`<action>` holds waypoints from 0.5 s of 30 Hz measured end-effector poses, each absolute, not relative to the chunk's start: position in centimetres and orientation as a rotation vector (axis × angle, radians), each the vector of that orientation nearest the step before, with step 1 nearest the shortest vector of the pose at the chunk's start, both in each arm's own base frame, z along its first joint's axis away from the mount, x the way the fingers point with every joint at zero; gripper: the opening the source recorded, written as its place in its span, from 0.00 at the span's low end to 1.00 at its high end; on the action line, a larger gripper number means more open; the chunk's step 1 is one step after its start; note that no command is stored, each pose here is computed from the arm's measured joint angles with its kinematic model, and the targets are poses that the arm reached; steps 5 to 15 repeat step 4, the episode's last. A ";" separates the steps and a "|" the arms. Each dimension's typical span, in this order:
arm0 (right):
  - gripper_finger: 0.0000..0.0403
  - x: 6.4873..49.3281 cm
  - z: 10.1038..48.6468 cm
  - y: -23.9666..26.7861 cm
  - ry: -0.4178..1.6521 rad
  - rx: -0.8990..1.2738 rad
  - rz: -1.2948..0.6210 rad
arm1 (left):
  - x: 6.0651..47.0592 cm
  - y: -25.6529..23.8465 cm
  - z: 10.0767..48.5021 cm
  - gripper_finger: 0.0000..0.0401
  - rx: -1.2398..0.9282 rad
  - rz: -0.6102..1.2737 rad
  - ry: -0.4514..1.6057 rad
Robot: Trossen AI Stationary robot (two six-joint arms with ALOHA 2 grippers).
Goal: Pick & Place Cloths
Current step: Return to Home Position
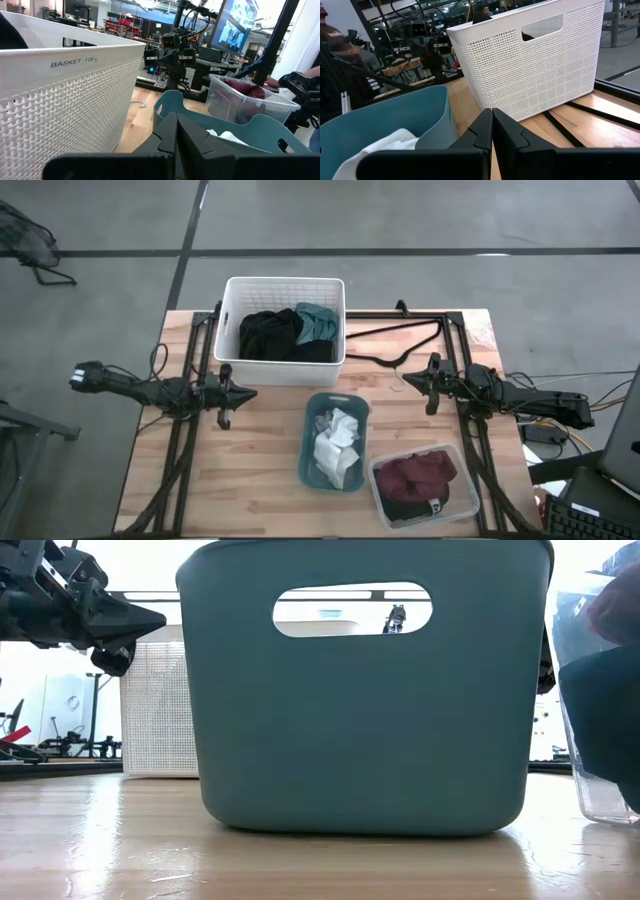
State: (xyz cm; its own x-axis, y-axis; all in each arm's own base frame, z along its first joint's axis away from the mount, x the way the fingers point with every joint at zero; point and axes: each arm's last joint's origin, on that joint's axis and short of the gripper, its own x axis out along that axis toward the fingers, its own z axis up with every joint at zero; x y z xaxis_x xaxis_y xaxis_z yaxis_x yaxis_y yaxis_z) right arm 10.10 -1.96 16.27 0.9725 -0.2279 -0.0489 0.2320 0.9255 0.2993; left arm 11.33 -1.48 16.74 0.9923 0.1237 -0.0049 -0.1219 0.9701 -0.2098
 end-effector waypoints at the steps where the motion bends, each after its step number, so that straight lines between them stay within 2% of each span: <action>1: 0.02 10.1 16.3 -2.0 0.013 0.309 -0.236 | 11.3 -1.5 16.7 0.03 -0.211 0.124 -0.008; 15: 0.02 10.1 16.3 -2.0 0.013 0.309 -0.236 | 11.3 -1.5 16.7 0.03 -0.211 0.124 -0.009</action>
